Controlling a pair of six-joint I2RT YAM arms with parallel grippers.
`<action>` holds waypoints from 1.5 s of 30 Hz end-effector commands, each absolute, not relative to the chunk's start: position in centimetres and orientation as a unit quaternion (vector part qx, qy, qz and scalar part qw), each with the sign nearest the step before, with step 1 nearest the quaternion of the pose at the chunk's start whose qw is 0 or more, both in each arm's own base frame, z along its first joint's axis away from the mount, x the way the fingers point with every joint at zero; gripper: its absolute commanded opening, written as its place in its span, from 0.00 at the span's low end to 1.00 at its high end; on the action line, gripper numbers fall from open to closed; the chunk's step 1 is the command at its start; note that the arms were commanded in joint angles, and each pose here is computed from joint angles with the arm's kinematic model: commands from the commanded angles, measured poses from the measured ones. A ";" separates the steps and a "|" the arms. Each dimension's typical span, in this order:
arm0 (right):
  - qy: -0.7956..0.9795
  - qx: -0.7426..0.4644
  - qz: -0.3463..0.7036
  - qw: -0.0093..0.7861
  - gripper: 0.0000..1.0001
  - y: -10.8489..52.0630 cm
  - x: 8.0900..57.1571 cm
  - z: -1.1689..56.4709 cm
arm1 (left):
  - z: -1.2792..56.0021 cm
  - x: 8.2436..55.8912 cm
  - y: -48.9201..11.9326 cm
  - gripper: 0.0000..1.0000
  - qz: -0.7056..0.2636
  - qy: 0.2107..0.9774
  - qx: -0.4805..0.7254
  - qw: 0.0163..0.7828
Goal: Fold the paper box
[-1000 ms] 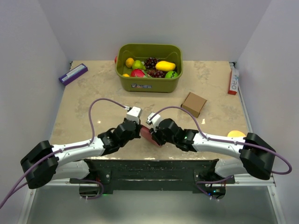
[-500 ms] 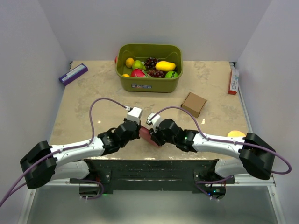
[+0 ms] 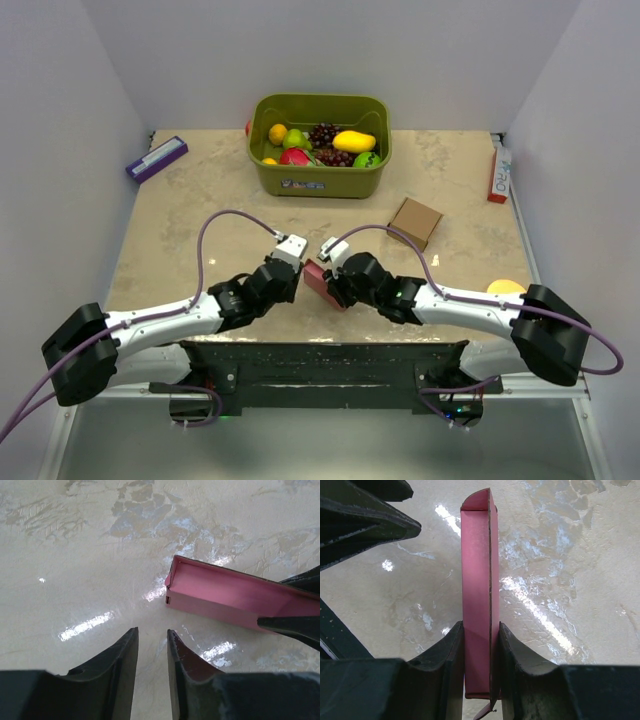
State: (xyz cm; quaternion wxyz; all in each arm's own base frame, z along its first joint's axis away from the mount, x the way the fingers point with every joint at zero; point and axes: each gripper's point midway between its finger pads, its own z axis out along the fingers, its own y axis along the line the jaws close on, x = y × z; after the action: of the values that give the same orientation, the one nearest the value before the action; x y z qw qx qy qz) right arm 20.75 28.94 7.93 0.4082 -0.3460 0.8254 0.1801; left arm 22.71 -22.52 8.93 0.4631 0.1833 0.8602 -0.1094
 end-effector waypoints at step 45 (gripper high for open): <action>0.825 -0.332 0.186 0.418 0.06 29.2 21.0 8.1 | 11.4 27.9 -26.7 0.26 -0.178 0.827 0.233 0.480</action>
State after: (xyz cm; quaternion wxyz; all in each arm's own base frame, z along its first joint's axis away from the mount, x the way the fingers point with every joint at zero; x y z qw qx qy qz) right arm 20.81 28.88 7.88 0.4092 -0.3414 0.8270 0.1792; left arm 26.70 -25.88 9.97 0.4616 0.2312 0.8390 -0.1718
